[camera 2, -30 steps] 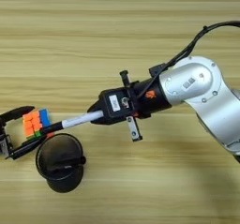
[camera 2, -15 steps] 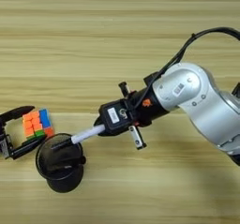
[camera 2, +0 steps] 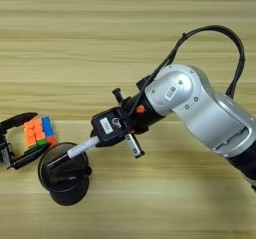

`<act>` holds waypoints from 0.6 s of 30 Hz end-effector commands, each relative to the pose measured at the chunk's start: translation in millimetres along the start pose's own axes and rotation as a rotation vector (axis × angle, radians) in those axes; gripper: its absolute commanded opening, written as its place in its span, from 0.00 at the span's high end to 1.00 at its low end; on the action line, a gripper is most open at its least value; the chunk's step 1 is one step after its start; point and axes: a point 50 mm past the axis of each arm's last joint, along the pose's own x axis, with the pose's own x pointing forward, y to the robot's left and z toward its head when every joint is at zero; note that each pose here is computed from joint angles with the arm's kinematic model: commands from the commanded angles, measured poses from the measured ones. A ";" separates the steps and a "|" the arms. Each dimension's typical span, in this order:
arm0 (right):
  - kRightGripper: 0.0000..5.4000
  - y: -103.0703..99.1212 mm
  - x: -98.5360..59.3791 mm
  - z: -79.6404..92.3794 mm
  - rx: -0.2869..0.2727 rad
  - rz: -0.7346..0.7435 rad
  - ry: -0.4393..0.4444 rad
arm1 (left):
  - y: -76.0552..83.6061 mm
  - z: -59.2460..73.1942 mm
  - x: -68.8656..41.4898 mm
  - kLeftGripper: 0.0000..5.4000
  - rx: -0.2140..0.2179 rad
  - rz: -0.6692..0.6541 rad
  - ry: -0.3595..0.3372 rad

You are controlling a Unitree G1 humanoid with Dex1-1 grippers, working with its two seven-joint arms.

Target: Move the objects on the table

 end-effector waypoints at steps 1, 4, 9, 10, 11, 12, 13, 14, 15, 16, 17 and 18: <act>0.86 -5.6 2.6 3.1 -0.030 0.004 0.026 | -1.2 0.8 1.4 0.00 0.014 -0.011 0.013; 0.86 -5.9 6.8 4.9 -0.044 0.021 0.030 | -1.8 0.7 1.7 0.00 0.014 -0.012 0.013; 0.86 -6.1 12.7 7.3 -0.063 0.048 0.036 | -2.0 0.8 2.2 0.00 0.015 -0.012 0.014; 0.86 -6.0 13.8 7.2 -0.065 0.054 0.039 | -1.9 0.8 2.3 0.00 0.016 -0.012 0.013; 0.86 -5.6 14.6 7.0 -0.066 0.060 0.042 | -2.0 0.8 2.5 0.00 0.016 -0.011 0.013; 0.86 -5.0 15.4 6.7 -0.066 0.068 0.045 | -2.0 0.8 2.6 0.00 0.016 -0.010 0.012; 0.86 -4.3 15.9 6.3 -0.067 0.074 0.047 | -2.2 0.7 2.9 0.00 0.016 -0.010 0.012; 0.86 -3.8 16.3 5.9 -0.068 0.079 0.050 | -2.3 0.7 3.0 0.00 0.016 -0.010 0.011; 0.86 -3.5 16.8 5.6 -0.067 0.081 0.052 | -2.4 0.5 3.1 0.00 0.016 -0.009 0.011; 0.86 -3.4 17.1 5.3 -0.067 0.080 0.053 | -2.6 0.3 3.3 0.00 0.015 -0.009 0.012; 0.81 -3.6 17.5 5.2 -0.065 0.078 0.052 | -2.8 0.2 3.4 0.00 0.015 -0.010 0.012; 0.79 -3.9 17.8 5.2 -0.064 0.076 0.052 | -3.0 0.1 3.6 0.00 0.014 -0.011 0.012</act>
